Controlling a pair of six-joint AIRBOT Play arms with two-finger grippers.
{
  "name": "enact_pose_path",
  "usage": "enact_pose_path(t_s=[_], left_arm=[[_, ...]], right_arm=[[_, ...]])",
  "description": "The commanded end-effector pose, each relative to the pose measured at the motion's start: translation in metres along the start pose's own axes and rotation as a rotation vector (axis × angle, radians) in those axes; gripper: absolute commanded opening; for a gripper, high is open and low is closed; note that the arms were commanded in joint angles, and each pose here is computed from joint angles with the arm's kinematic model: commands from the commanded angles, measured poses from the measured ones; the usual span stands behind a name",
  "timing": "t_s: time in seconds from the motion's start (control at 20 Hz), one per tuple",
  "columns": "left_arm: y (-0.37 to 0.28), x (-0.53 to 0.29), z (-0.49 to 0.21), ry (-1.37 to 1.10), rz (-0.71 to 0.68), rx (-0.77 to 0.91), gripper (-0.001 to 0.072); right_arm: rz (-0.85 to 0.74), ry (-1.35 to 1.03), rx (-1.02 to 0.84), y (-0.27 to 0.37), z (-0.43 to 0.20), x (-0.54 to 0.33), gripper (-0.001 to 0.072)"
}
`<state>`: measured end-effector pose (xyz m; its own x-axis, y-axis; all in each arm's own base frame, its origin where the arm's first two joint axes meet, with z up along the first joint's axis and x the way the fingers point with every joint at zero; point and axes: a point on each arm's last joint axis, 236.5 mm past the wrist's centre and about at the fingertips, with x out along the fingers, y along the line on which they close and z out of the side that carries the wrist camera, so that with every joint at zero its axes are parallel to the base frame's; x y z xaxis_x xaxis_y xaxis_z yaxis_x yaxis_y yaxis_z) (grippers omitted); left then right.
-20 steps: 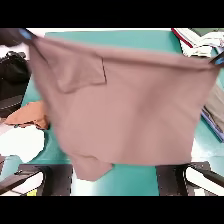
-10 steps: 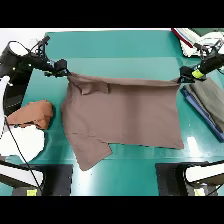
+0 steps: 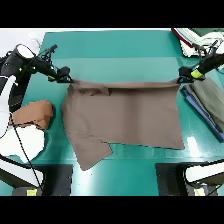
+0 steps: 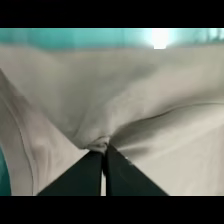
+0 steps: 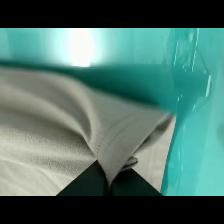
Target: Fold the shirts.
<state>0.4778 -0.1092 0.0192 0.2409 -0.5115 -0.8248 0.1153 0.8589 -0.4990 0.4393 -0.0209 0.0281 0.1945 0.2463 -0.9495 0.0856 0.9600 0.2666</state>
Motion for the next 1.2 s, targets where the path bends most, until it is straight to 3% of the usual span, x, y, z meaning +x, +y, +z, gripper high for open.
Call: enact_pose_path(t_s=[0.0,0.15,0.2,0.25,0.3,0.5,0.65,0.9,1.15], left_arm=[[0.012,0.021,-0.037,0.112,-0.004,-0.042,0.0024],[0.02,0.034,-0.059,0.17,-0.005,-0.08,0.0026],[0.021,0.036,-0.063,0.18,-0.004,-0.092,0.0078],[0.021,0.035,-0.064,0.182,-0.005,-0.096,0.0405],[0.019,0.032,-0.064,0.183,-0.004,-0.112,0.0493],[0.02,-0.012,-0.078,0.158,0.108,-0.06,0.0496],[0.033,-0.041,-0.141,0.168,0.227,-0.053,0.0496],[0.035,-0.023,-0.268,0.231,0.2,-0.157,0.0497],[0.01,0.011,-0.307,0.234,0.028,-0.259,0.0496]], right_arm=[[0.007,0.039,0.027,-0.003,-0.031,0.021,0.0019],[0.009,0.054,0.05,-0.006,-0.05,0.036,0.0023],[0.018,0.06,0.056,-0.004,-0.054,0.038,0.0118],[0.036,0.061,0.062,0.0,-0.054,0.039,0.0345],[0.05,0.063,0.068,0.002,-0.054,0.036,0.0411],[0.074,0.024,0.036,0.015,-0.059,0.0,0.041],[0.077,-0.037,-0.009,0.03,-0.065,-0.036,0.0409],[0.076,-0.159,-0.08,0.055,-0.062,-0.071,0.0408],[0.091,-0.155,-0.103,0.066,-0.065,-0.072,0.0408]])
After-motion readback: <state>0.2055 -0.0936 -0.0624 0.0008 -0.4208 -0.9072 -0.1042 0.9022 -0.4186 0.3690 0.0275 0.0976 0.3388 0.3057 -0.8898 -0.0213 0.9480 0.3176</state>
